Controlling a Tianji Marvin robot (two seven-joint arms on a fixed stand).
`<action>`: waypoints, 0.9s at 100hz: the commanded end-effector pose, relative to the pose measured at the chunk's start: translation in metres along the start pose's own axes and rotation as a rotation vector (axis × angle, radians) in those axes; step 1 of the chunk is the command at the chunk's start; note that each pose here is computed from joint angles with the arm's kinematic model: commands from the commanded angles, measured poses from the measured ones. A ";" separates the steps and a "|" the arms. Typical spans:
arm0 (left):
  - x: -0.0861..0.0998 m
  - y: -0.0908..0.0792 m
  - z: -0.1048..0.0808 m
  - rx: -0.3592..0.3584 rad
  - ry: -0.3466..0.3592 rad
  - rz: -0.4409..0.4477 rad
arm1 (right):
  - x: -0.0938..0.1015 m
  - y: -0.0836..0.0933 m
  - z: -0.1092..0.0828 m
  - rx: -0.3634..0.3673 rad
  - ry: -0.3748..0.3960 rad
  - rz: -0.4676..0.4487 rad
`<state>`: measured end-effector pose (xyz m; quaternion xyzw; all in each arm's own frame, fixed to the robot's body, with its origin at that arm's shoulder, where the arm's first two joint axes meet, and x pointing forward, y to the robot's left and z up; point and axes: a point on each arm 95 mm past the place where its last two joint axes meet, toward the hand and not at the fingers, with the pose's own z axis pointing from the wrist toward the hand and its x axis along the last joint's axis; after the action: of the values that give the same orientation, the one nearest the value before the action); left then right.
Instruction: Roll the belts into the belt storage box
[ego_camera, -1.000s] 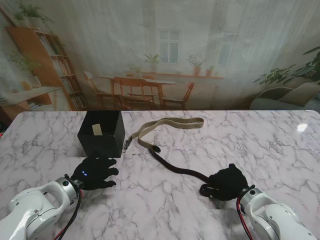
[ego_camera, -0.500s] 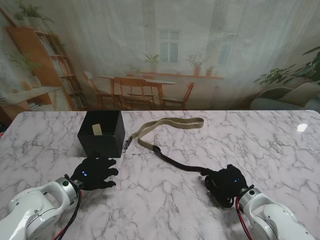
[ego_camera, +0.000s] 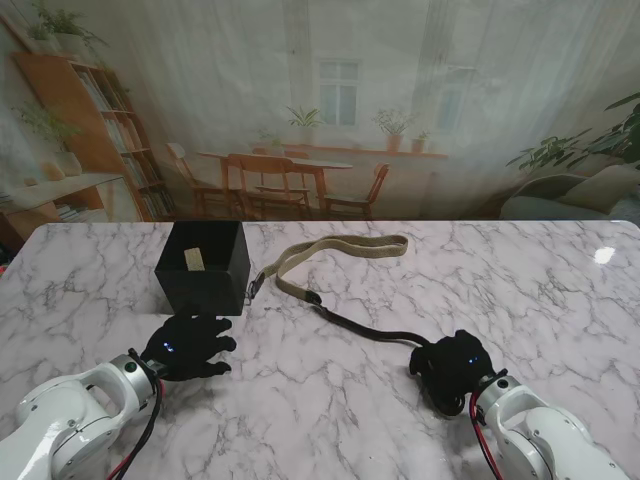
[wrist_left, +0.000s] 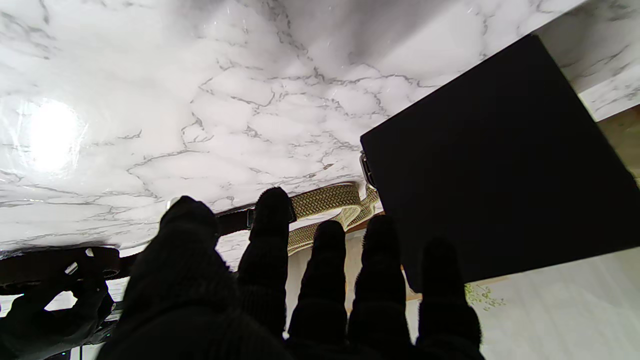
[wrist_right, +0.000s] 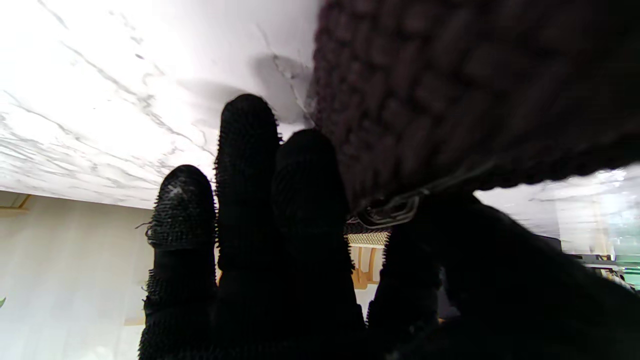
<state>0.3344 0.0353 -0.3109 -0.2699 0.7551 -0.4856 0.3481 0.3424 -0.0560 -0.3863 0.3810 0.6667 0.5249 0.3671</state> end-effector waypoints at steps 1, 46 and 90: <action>0.001 0.003 0.000 -0.016 0.002 -0.002 | 0.001 0.000 -0.001 0.010 0.000 0.011; 0.001 0.004 -0.002 -0.022 -0.004 -0.004 | 0.000 0.011 -0.009 0.161 0.057 0.078; 0.000 0.005 -0.003 -0.027 -0.010 -0.002 | -0.005 0.021 -0.019 0.274 0.070 0.150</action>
<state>0.3326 0.0384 -0.3127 -0.2744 0.7556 -0.4813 0.3495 0.3332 -0.0635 -0.3598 0.4536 0.7162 0.4688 0.2483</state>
